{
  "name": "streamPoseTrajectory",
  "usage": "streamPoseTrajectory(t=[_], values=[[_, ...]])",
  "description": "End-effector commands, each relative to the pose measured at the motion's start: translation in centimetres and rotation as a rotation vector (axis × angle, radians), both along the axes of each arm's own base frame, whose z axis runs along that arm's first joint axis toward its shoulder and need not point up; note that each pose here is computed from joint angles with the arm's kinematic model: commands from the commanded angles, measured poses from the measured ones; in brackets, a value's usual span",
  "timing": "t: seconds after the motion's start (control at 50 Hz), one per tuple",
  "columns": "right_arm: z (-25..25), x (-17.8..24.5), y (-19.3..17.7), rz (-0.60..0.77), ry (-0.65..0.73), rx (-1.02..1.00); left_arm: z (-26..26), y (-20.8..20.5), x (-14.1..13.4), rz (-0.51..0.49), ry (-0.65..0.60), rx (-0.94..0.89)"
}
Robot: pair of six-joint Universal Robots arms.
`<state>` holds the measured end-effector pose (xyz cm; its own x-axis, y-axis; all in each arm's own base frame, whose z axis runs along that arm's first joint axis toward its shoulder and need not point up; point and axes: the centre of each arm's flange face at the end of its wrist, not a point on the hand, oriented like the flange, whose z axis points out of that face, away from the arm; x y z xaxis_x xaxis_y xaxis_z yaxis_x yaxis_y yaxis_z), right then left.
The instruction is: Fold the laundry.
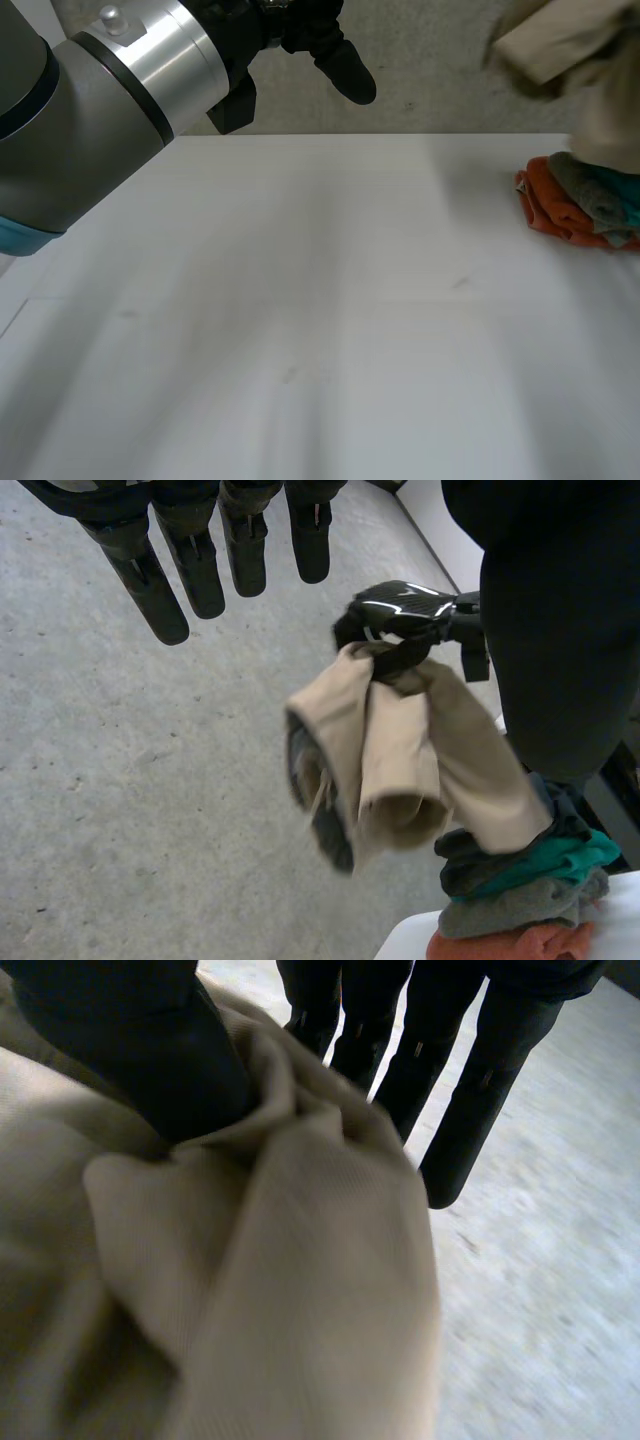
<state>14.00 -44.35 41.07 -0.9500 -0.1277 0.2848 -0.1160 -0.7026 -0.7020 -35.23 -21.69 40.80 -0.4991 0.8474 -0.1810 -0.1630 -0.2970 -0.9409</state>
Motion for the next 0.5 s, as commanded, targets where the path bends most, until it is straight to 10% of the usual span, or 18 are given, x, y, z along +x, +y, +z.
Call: streamPoseTrajectory(t=[0.02, 0.26, 0.5], values=[[-5.7, -11.4, -6.8, 0.052, -0.086, 0.113, -1.0, -0.2, -0.3, -0.005, -0.015, 0.029], [-25.5, -14.9, -10.4, 0.111, -0.099, 0.447, -4.7, -1.6, -1.2, 0.003, -0.072, 0.11], [-23.2, -14.5, -8.8, 0.043, -0.055, 0.416, -5.0, -1.3, -1.3, -0.006, -0.079, 0.117]])
